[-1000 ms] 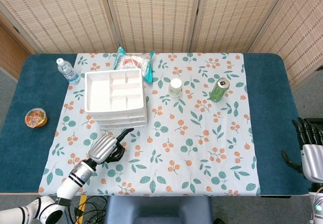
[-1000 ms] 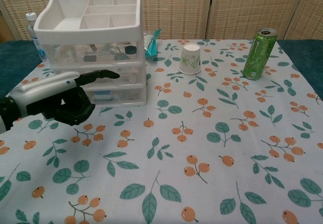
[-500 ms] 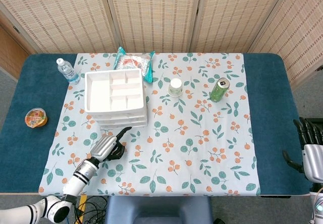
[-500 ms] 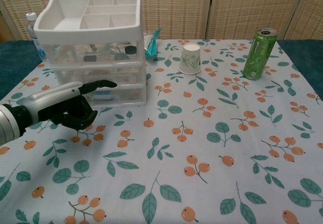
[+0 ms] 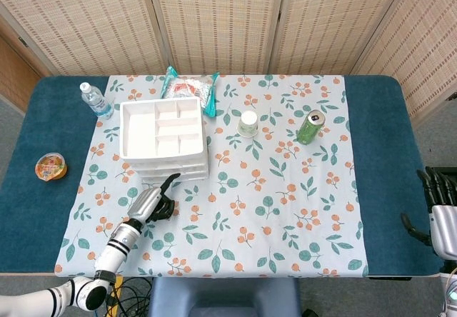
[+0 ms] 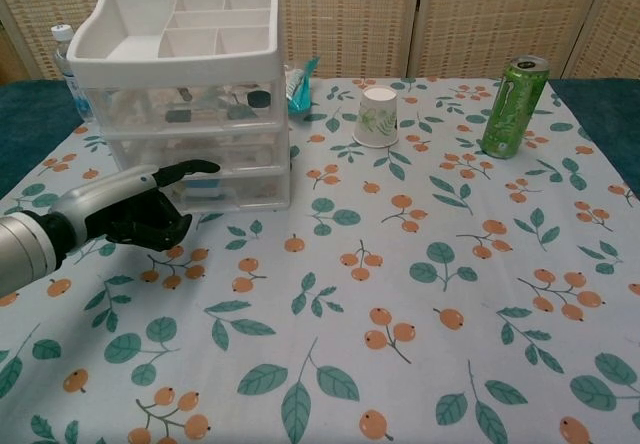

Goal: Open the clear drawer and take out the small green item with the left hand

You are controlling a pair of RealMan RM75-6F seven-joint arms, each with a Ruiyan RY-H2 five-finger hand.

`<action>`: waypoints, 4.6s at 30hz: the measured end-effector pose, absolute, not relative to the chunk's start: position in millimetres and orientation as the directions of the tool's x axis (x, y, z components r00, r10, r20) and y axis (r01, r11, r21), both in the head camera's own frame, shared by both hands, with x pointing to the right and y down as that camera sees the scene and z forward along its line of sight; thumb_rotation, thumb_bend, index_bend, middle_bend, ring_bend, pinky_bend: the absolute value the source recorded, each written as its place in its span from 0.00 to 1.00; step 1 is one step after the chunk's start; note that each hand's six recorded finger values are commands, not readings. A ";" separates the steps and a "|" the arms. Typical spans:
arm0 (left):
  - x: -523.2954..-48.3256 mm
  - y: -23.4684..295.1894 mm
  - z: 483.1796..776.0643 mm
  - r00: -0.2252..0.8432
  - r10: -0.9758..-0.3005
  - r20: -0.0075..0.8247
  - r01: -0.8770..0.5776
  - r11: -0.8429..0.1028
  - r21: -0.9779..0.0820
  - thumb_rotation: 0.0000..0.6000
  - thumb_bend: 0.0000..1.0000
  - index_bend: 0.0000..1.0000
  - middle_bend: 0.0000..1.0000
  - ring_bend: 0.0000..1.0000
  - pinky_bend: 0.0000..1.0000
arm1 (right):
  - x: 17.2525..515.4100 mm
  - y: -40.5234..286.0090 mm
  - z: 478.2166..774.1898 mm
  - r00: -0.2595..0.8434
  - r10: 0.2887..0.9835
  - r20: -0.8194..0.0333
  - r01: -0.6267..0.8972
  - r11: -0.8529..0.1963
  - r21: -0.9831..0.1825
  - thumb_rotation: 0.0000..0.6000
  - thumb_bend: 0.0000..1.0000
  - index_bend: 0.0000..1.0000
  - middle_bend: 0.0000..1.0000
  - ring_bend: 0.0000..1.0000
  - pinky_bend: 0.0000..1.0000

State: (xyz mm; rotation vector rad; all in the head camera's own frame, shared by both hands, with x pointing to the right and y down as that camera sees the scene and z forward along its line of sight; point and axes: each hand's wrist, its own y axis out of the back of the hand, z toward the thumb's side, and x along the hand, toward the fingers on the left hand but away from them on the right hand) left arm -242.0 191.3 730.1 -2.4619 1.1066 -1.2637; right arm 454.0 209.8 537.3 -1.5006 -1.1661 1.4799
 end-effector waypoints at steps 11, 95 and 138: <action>-244.9 191.2 733.7 0.337 -0.695 0.634 -0.608 -0.676 -0.417 1.00 0.63 0.04 0.91 0.93 1.00 | 455.8 212.3 537.2 -0.076 0.935 -0.346 0.112 -0.337 -0.935 1.00 0.34 0.00 0.00 0.03 0.06; -230.3 218.9 729.0 0.423 -0.661 0.620 -0.741 -0.646 -0.183 1.00 0.63 0.20 0.91 0.93 1.00 | 461.5 221.6 538.9 -0.112 0.928 -0.355 0.100 -0.345 -0.933 1.00 0.34 0.00 0.00 0.03 0.06; -257.6 194.9 674.1 0.411 -0.756 0.509 -0.480 -0.655 -0.584 1.00 0.63 0.21 0.90 0.93 1.00 | 464.7 223.8 534.3 -0.122 0.933 -0.339 0.096 -0.329 -0.940 1.00 0.34 0.00 0.00 0.03 0.06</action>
